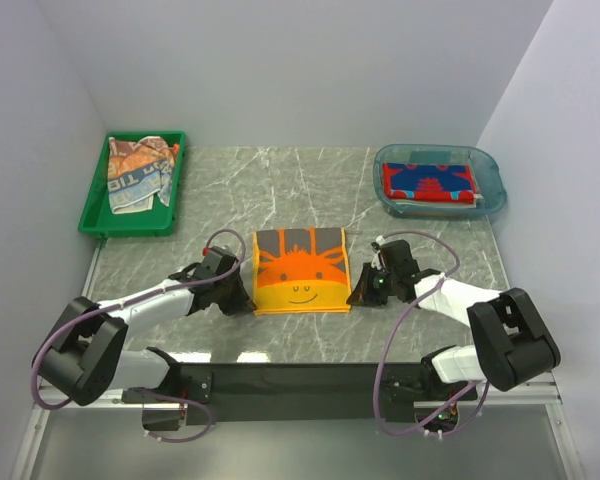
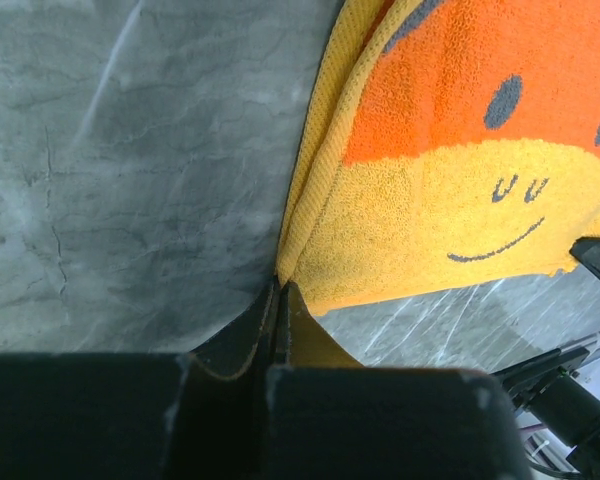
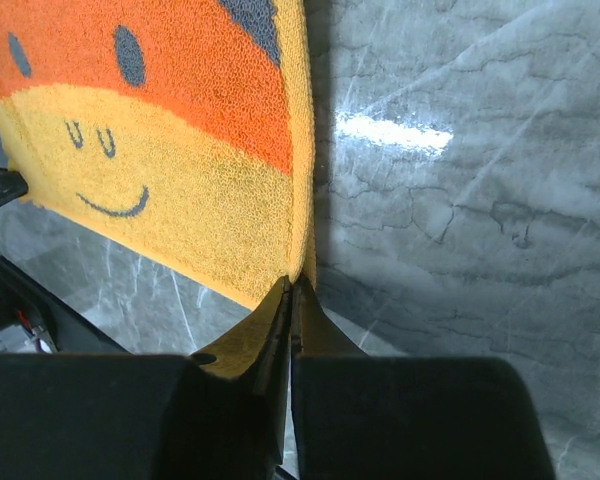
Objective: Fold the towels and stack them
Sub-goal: Fold the towel
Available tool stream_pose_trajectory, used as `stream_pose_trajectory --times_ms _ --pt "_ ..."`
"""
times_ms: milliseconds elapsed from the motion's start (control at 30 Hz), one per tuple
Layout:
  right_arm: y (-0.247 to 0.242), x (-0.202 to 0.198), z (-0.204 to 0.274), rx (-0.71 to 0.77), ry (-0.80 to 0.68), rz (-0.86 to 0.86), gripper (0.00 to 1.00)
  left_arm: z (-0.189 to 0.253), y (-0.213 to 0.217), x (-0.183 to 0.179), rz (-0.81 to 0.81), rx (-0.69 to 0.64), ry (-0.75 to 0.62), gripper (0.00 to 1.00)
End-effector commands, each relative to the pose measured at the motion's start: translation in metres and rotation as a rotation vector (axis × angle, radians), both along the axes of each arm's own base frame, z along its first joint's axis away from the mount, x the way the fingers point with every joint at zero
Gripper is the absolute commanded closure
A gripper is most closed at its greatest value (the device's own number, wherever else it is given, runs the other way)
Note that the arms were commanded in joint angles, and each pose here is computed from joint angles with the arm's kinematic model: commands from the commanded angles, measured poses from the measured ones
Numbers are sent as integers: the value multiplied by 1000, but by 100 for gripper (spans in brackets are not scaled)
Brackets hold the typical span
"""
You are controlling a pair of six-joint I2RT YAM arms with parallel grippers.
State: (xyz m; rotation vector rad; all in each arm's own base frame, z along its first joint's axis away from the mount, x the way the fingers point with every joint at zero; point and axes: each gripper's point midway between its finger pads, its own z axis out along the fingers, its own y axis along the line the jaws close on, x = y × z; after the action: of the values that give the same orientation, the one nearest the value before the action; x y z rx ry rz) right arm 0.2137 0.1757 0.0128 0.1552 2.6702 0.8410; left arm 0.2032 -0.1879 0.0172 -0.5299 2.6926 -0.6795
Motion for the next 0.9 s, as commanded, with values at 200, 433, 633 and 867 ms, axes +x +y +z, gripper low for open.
stream_pose_trajectory --times_ms 200,433,633,867 --pt "-12 0 6 -60 -47 -11 94 -11 20 -7 29 102 15 98" --pt "-16 -7 5 -67 -43 -13 86 -4 21 -8 45 89 -3 88" --pt "-15 -17 -6 -59 -15 -8 66 -2 20 -9 45 77 -4 55" --pt "-8 21 55 -14 -230 -46 45 58 16 16 79 39 -147 20"
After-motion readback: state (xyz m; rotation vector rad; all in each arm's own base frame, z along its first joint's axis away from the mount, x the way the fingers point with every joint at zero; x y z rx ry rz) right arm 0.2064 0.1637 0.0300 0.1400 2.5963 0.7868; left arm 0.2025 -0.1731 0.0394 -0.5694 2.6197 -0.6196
